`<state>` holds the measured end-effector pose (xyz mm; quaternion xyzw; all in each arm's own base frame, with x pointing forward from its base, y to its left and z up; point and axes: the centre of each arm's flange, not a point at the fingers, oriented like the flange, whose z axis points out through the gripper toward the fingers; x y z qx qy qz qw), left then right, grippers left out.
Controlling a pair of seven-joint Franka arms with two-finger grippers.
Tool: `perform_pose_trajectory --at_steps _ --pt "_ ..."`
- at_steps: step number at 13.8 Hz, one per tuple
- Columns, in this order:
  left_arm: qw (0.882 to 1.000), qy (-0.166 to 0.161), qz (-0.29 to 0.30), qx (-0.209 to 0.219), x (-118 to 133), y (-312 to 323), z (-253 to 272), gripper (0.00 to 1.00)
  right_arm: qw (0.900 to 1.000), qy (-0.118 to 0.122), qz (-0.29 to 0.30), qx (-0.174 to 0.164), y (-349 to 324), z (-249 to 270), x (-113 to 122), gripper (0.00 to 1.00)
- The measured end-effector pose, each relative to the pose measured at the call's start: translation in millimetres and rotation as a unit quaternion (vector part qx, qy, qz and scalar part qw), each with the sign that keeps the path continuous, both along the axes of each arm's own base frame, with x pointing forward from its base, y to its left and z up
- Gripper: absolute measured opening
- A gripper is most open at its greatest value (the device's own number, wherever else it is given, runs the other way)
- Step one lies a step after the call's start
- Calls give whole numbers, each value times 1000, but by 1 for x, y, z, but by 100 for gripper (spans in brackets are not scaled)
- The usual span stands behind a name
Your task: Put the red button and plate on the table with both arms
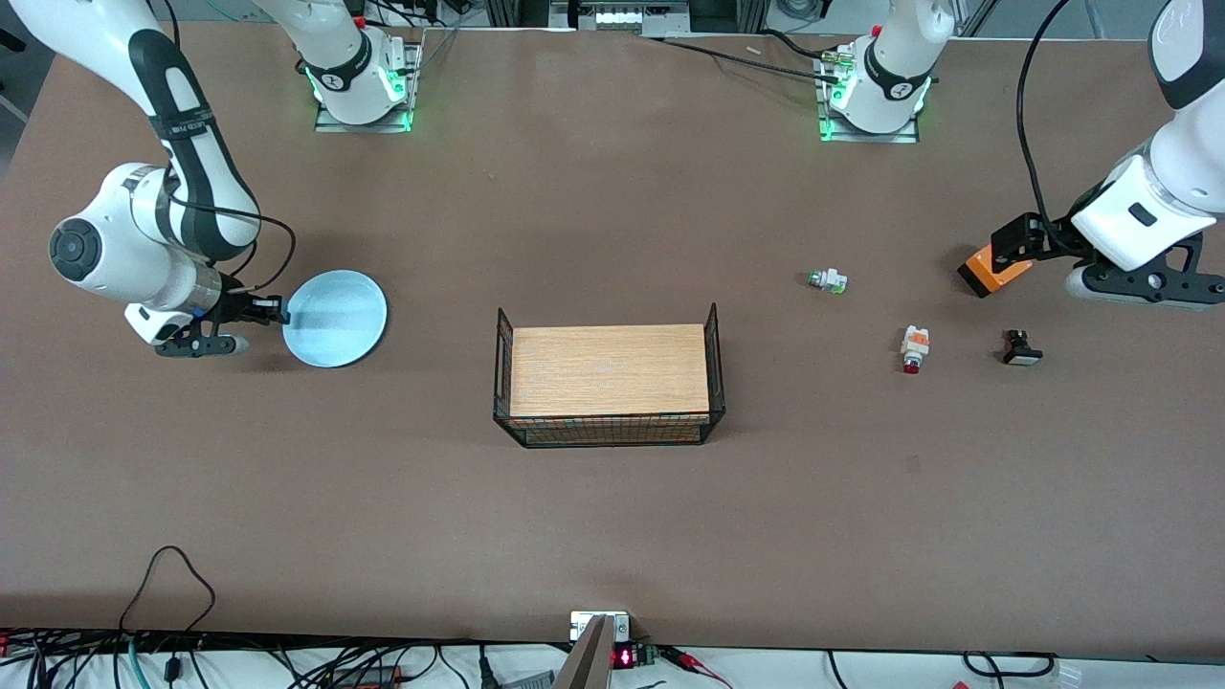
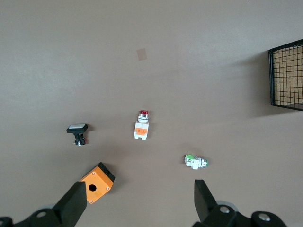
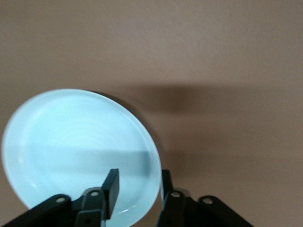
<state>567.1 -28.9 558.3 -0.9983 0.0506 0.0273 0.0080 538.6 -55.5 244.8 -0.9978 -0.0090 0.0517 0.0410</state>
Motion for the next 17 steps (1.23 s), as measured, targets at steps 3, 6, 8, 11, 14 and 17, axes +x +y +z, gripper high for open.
perform_pose_trajectory --at_steps 3,6,8,11,14,17 --pt "1000 0 0 0 0 0 0 100 1000 -1 -6 12 33 50 16 79" --pt "1000 0 0 0 0 0 0 100 1000 3 -14 17 67 104 38 100" --pt "1000 0 0 0 0 1 0 100 1000 -2 -11 17 82 136 51 100" --pt "1000 0 1 0 0 1 0 100 1000 6 11 6 90 193 64 100" --pt "1000 0 1 0 0 1 0 100 1000 5 24 -17 86 266 71 100" --pt "1000 1 1 0 0 1 0 100 999 -8 16 -34 70 317 71 100"
